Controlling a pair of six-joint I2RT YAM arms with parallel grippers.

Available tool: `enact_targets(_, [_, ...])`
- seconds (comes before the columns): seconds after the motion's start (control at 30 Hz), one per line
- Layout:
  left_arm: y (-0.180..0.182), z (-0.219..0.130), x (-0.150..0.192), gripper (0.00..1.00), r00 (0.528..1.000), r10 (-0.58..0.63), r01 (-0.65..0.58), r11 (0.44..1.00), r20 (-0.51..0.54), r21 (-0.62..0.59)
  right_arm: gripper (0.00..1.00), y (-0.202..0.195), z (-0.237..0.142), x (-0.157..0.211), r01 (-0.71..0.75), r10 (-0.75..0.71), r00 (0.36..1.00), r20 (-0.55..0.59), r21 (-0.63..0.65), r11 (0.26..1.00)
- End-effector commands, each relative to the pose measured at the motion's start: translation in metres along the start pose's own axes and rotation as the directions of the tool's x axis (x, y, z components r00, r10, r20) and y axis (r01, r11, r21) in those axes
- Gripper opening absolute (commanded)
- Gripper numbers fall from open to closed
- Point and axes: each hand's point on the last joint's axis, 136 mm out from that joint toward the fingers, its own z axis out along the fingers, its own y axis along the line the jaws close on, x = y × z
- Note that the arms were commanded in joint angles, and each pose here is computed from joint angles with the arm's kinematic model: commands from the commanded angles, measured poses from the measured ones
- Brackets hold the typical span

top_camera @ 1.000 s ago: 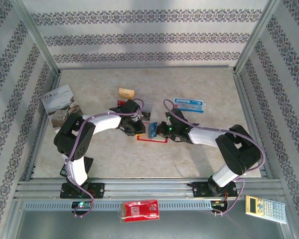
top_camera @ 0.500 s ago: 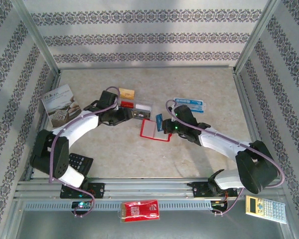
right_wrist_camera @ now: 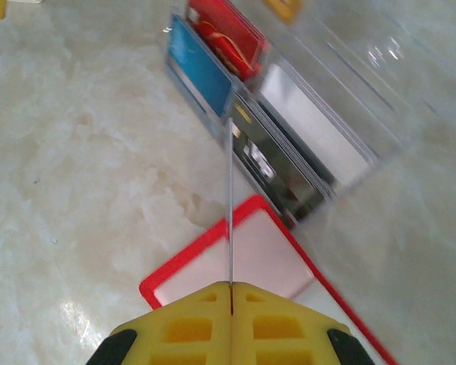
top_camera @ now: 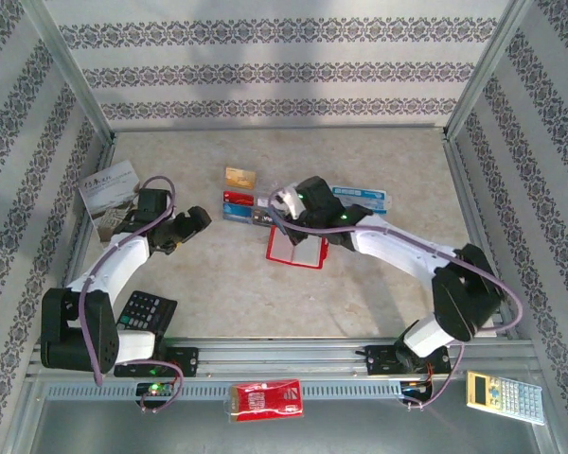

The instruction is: Take the credit cards out of the card holder

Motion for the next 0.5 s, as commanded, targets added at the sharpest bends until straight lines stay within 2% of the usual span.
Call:
enact_targets(0.0, [0.006,-0.011,-0.006,0.97,0.999,-0.003,0.003,1.000,0.039,0.022,0.00,0.010,0.011,-0.007,0.208,-0.208,0.975,-0.078,-0.014,0.978])
enact_targets(0.17, [0.015,-0.019,-0.007,1.00,0.997,-0.031,0.028,0.998,0.074,0.048,0.00,0.024,0.033,-0.030,0.348,-0.352,0.930,-0.107,-0.056,0.936])
enact_targets(0.47, [0.016,-0.019,-0.002,1.00,0.998,-0.021,0.018,0.999,0.054,0.050,0.00,0.027,0.067,-0.059,0.496,-0.505,0.852,-0.141,-0.095,0.863])
